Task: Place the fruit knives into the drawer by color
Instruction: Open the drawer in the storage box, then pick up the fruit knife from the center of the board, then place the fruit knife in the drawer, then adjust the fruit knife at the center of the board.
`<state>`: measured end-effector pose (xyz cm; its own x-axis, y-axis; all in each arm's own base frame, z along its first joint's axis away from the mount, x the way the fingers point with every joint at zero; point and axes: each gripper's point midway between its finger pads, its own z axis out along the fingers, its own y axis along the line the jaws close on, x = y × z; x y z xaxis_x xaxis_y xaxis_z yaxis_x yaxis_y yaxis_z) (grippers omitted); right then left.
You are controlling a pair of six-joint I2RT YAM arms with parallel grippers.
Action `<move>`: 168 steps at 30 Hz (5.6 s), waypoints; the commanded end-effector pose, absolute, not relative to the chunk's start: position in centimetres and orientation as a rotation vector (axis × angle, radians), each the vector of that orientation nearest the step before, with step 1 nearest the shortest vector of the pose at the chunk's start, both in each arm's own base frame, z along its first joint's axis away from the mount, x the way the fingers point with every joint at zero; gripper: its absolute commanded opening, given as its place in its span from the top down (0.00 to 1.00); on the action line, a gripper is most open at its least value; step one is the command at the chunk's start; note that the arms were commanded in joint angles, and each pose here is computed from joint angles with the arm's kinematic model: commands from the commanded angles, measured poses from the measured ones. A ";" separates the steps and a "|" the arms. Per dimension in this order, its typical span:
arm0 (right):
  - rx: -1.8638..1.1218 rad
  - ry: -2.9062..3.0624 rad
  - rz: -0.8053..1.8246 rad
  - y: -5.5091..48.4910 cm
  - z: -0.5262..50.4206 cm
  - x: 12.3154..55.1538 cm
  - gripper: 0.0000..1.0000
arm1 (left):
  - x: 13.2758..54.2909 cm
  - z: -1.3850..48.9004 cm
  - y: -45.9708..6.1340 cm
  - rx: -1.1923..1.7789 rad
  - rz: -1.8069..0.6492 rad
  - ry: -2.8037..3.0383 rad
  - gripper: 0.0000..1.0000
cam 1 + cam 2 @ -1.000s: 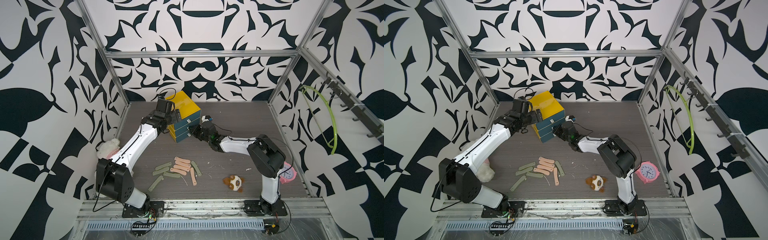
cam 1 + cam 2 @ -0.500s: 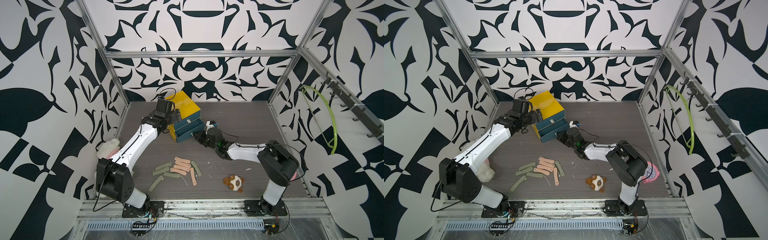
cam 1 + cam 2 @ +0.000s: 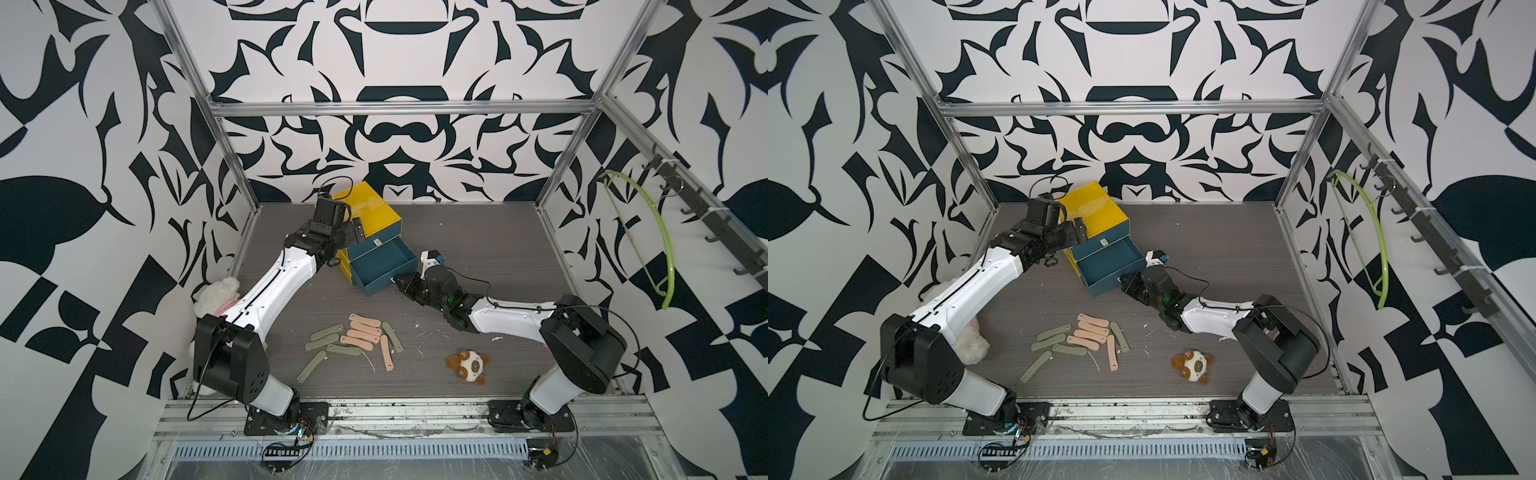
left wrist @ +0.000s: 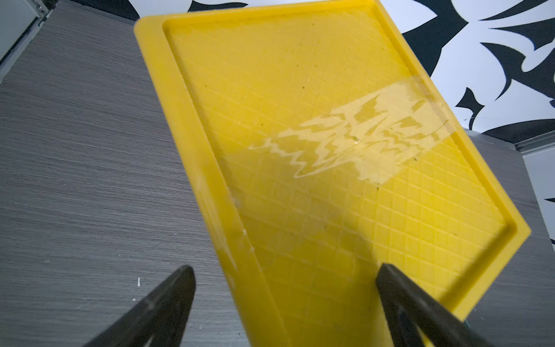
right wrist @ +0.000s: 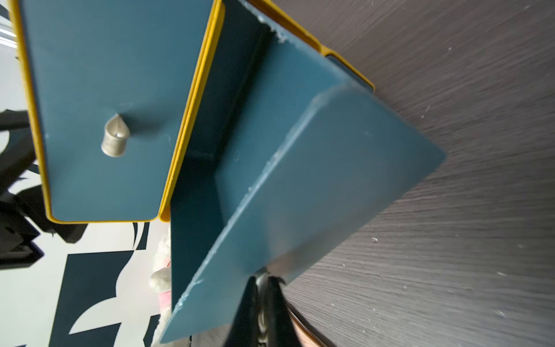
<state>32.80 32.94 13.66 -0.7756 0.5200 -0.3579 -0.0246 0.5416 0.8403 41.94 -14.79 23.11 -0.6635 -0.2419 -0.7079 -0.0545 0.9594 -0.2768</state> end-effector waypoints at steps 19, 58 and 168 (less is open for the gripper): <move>0.080 2.276 1.015 31.4 17.5 28.0 0.53 | 40.3 24.5 -14.4 -0.172 -0.299 2.296 0.01; -0.790 2.886 0.245 36.0 3.7 17.4 0.60 | 22.2 21.9 -11.5 -0.213 -0.611 2.070 0.01; 0.052 2.108 0.860 30.0 27.9 31.9 0.57 | 22.2 17.0 -15.3 -0.035 -0.596 2.352 0.01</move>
